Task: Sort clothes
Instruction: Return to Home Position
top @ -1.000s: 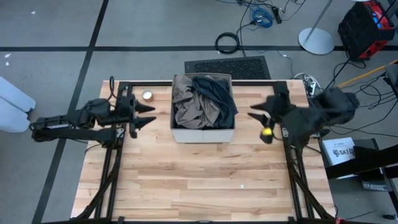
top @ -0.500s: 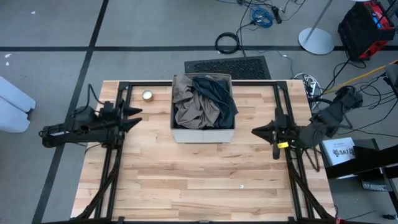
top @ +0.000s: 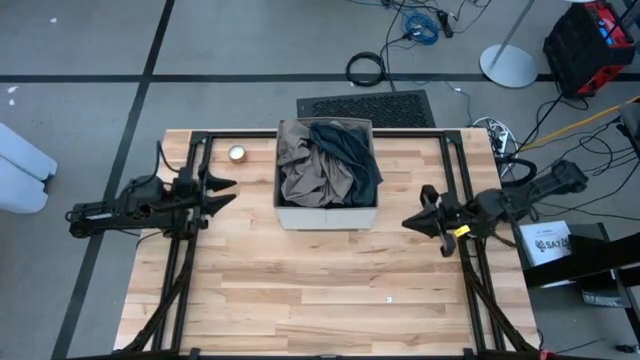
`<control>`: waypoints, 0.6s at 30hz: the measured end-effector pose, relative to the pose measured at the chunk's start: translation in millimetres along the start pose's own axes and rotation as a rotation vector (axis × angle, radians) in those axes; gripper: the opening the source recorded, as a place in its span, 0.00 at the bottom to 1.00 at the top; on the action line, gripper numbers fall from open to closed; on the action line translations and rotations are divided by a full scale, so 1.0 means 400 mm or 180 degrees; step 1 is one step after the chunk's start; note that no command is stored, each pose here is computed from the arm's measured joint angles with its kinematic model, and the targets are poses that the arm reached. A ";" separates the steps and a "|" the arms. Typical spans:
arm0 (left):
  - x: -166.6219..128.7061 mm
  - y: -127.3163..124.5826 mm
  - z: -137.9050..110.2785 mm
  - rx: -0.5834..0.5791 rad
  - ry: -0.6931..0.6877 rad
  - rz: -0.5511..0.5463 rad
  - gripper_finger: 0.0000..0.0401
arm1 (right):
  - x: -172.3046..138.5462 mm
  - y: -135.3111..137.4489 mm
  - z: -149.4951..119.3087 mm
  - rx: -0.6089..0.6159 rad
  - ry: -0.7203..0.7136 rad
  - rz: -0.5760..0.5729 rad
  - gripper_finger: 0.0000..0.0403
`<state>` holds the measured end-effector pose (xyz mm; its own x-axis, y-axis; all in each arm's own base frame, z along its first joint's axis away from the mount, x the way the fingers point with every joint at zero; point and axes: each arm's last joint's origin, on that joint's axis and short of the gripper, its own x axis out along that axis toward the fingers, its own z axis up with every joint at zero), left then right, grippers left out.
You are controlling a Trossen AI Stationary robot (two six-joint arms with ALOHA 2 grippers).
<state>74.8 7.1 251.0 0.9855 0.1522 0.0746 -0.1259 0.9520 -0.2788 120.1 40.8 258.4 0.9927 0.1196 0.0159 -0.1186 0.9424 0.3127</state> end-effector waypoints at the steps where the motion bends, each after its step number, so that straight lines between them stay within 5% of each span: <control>1: 0.000 0.000 0.001 0.0021 -0.0012 -0.0003 0.56 | 0.000 -0.007 -0.009 -0.0016 -0.0006 -0.0004 0.00; 18: -0.001 -0.008 0.025 0.0308 -0.0329 -0.0103 0.56 | 0.008 -0.105 -0.096 0.0173 0.0185 -0.0299 0.00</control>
<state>73.5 6.8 261.4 0.9729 0.1427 0.1818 -0.1095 0.9773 -0.1814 127.2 13.7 209.0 0.9962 0.0511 -0.0706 -0.0222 0.9322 0.3612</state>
